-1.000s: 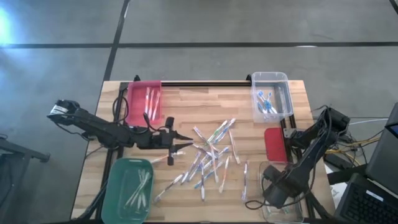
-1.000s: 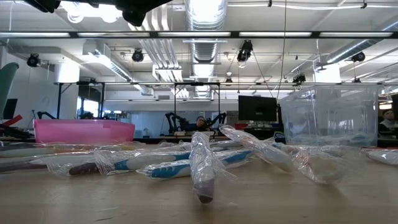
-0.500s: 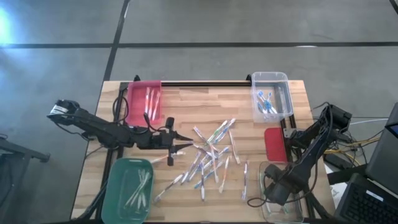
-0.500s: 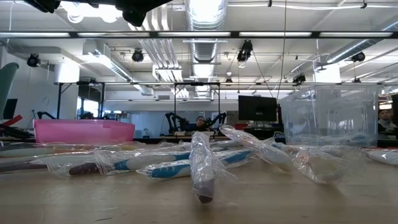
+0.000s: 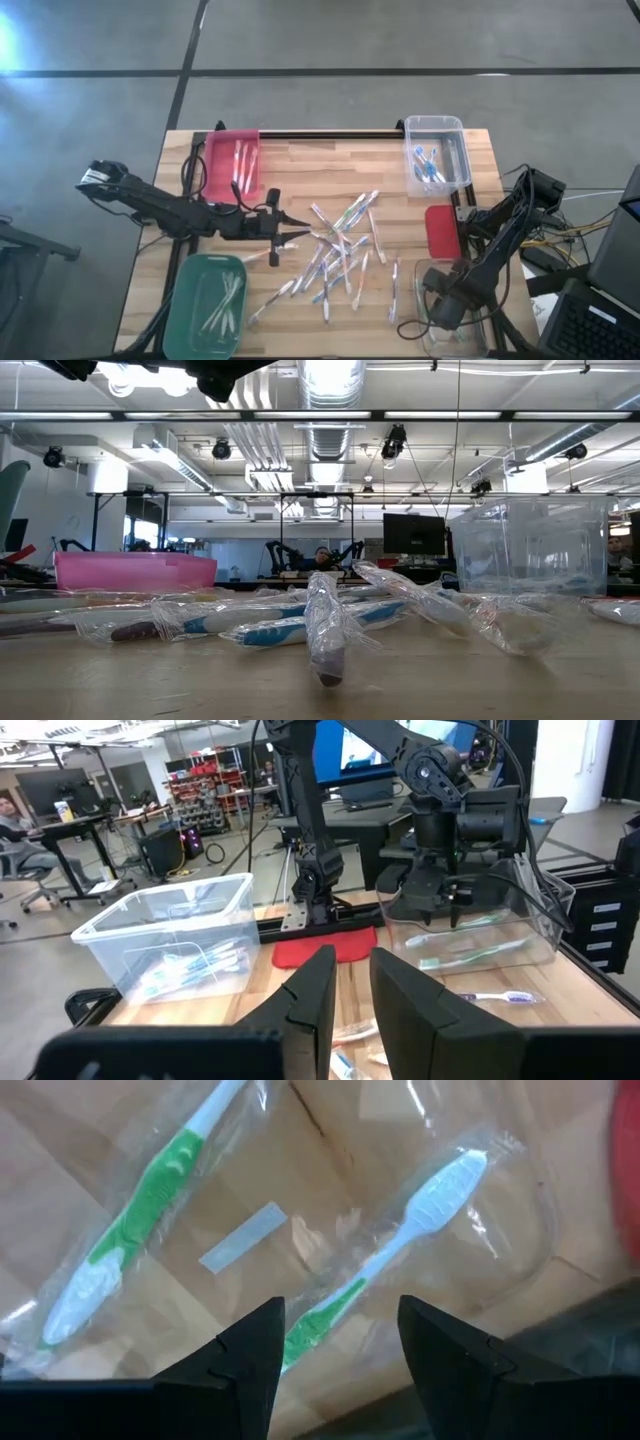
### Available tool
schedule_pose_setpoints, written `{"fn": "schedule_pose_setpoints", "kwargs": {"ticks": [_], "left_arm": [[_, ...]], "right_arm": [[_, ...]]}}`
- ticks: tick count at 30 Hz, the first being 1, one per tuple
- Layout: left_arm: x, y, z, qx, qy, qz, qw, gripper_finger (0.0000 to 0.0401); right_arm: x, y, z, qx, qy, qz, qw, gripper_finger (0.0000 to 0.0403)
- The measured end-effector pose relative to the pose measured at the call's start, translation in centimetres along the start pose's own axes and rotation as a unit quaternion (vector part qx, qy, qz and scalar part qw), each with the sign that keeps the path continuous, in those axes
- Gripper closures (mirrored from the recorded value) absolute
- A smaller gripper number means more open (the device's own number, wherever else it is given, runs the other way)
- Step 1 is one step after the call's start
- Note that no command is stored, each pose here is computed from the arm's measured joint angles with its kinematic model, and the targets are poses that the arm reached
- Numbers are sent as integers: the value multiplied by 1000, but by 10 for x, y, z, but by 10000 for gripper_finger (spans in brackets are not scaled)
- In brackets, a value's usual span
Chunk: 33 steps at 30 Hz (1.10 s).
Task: Pick & Place Toothbrushes
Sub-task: Put the green toothbrush into the green bin
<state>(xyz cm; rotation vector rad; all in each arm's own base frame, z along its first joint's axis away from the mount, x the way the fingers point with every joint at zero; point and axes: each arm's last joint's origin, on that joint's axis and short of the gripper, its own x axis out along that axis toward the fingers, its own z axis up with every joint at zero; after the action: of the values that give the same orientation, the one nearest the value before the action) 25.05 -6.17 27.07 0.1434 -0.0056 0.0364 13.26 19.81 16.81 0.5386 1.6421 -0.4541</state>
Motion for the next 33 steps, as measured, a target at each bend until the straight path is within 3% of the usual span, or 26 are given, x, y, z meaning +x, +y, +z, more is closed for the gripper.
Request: {"fn": "schedule_pose_setpoints", "kwargs": {"ticks": [7,17,25,33], "left_arm": [[0,0,0,2,0,0,1000,330],[0,0,0,5,0,0,1000,330],[0,0,0,4,0,0,1000,330],[0,0,0,4,0,0,1000,330]], "right_arm": [[1,-2,1,-21,-13,-5,1000,200],[-10,11,-1,-21,-16,21,999,224],[5,16,0,-75,-12,-14,997,219],[7,15,-5,-84,-1,-21,996,207]]}}
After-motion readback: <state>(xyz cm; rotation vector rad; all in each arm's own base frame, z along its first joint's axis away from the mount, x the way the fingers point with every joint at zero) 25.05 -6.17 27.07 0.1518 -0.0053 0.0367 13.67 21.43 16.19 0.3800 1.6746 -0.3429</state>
